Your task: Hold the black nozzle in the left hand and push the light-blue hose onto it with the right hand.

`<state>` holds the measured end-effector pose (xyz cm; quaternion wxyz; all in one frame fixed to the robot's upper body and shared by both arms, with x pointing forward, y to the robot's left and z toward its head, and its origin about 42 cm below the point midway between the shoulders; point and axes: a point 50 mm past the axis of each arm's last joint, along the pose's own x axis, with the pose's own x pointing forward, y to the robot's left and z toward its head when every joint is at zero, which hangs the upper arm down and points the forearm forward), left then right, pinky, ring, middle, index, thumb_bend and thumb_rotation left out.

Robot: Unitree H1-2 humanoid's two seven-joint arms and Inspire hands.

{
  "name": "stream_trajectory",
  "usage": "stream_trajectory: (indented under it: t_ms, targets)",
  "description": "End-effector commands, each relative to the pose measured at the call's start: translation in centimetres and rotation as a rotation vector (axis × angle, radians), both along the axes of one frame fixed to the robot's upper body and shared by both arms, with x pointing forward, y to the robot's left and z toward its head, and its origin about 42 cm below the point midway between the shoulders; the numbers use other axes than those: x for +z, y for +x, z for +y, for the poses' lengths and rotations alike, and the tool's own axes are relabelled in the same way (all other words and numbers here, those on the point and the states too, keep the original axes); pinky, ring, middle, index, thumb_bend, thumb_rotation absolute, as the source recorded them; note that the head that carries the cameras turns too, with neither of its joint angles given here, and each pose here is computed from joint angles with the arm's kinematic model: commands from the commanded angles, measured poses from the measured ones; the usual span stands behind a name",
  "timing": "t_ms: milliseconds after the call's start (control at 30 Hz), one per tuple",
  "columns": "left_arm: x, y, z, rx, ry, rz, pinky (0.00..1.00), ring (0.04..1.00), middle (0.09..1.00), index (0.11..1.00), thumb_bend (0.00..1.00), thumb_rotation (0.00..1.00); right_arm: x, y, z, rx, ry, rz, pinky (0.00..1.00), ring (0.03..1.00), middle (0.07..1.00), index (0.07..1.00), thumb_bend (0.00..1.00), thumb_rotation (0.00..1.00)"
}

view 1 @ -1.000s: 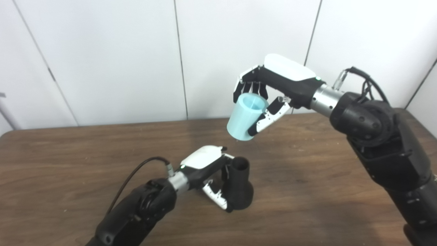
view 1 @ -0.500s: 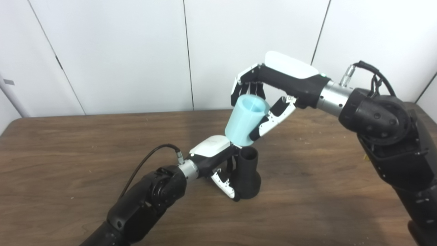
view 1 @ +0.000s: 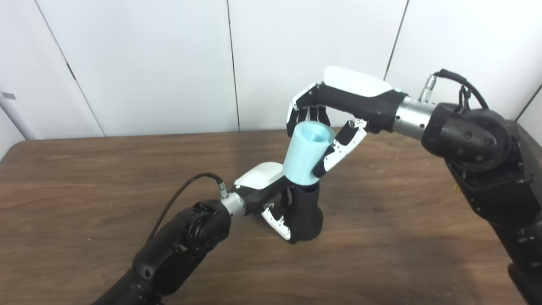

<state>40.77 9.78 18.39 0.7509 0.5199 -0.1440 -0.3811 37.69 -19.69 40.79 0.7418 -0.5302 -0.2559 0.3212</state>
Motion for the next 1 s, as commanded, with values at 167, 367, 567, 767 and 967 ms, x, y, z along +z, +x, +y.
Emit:
stream_trajectory:
  t_ms: [167,367,567,767,967]
  targets:
    - [-5.3,-2.2,1.9,-0.003,0.193,0.168,1.0,0.595,0.495,0.477,0.53,0.0,3.0,0.3,-0.2,-0.022,-0.034,-0.103,0.31,0.386,0.495,0.519,0.51,0.0]
    - [-5.3,-2.2,2.0,-0.003,0.191,0.163,1.0,0.596,0.489,0.481,0.53,0.0,3.0,0.4,0.1,-0.027,-0.057,-0.112,0.26,0.352,0.46,0.535,0.51,0.0]
    - [-5.2,-2.3,1.8,-0.003,0.19,0.167,1.0,0.598,0.485,0.484,0.53,0.0,2.6,0.7,0.2,-0.041,-0.077,-0.113,0.28,0.362,0.455,0.536,0.51,0.0]
    - [-5.1,-2.4,1.8,-0.001,0.191,0.172,1.0,0.598,0.482,0.486,0.53,0.0,1.8,1.0,0.4,-0.05,-0.101,-0.1,0.27,0.363,0.435,0.529,0.51,0.0]
    - [-5.2,-2.4,2.0,0.001,0.19,0.173,1.0,0.597,0.48,0.487,0.53,0.0,1.0,1.5,0.4,-0.061,-0.123,-0.076,0.24,0.361,0.442,0.522,0.51,0.0]
